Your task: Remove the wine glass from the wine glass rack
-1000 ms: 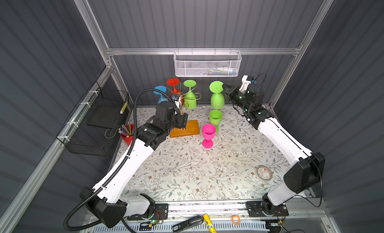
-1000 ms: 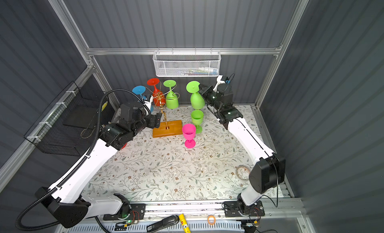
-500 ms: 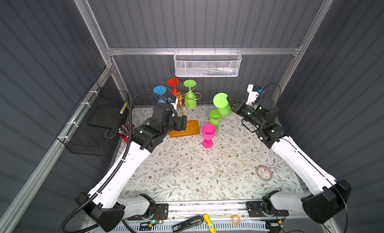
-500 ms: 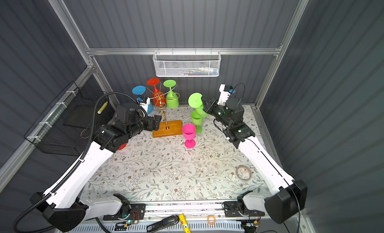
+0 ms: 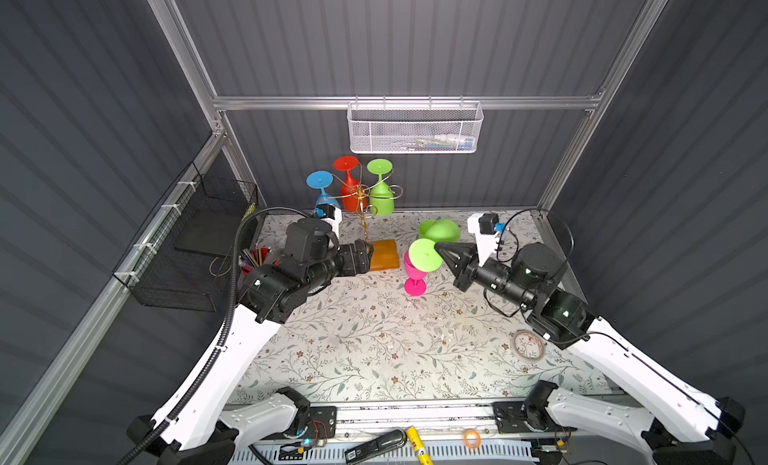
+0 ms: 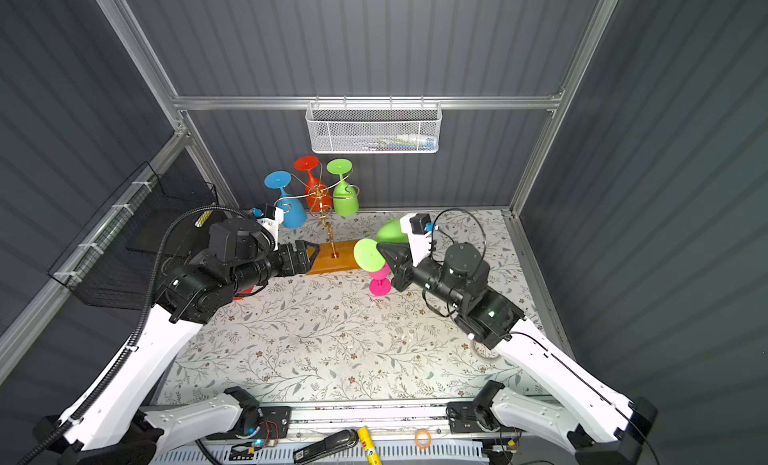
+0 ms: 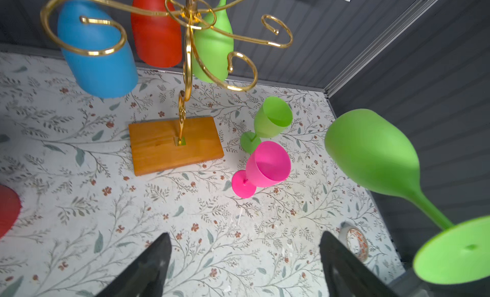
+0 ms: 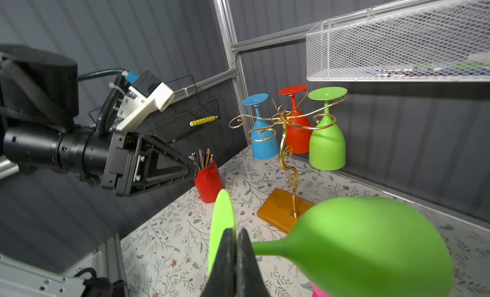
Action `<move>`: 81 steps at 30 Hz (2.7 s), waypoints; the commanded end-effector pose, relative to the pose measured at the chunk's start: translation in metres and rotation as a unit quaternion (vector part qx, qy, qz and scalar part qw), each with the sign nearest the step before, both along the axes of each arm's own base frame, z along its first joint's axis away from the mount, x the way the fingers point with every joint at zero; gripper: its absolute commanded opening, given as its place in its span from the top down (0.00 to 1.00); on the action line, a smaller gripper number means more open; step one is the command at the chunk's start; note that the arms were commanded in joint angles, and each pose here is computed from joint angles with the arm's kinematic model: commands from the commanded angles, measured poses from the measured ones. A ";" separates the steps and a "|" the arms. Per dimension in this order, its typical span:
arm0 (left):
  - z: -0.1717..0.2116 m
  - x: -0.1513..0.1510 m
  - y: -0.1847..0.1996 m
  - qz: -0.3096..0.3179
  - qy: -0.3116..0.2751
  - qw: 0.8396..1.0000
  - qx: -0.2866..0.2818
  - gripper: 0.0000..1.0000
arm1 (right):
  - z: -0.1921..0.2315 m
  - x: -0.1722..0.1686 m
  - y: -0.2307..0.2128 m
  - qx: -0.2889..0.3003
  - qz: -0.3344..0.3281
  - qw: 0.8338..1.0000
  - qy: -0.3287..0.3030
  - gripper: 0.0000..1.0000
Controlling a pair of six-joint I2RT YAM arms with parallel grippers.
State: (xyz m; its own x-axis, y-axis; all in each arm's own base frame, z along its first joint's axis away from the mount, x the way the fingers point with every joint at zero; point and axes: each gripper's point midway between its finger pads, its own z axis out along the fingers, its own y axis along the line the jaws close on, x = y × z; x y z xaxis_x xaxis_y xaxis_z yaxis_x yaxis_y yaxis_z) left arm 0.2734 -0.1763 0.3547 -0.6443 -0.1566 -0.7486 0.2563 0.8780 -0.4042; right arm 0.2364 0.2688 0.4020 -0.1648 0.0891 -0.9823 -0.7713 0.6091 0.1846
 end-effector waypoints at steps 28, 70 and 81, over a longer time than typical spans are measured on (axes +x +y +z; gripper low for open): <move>-0.070 -0.031 -0.018 0.148 0.295 0.923 -0.201 0.28 | -0.072 -0.036 0.049 -0.250 -0.056 0.946 -0.200 1.00; -0.089 -0.047 -0.074 0.177 0.419 0.860 -0.232 0.62 | -0.097 -0.048 0.082 -0.336 -0.061 0.898 -0.278 1.00; -0.095 -0.048 -0.070 0.204 0.427 0.847 -0.244 0.86 | -0.101 -0.051 0.086 -0.345 -0.057 0.893 -0.283 1.00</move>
State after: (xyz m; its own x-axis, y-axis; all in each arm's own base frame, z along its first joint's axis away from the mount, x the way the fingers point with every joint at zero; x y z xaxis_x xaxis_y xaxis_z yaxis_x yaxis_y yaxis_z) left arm 0.2274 -0.2491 0.2587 -0.7459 -0.6415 0.1795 -0.5884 0.5081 -0.6290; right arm 0.1874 0.3510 0.2928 0.3340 -0.6039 -0.7237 -0.5589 0.4914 -0.6680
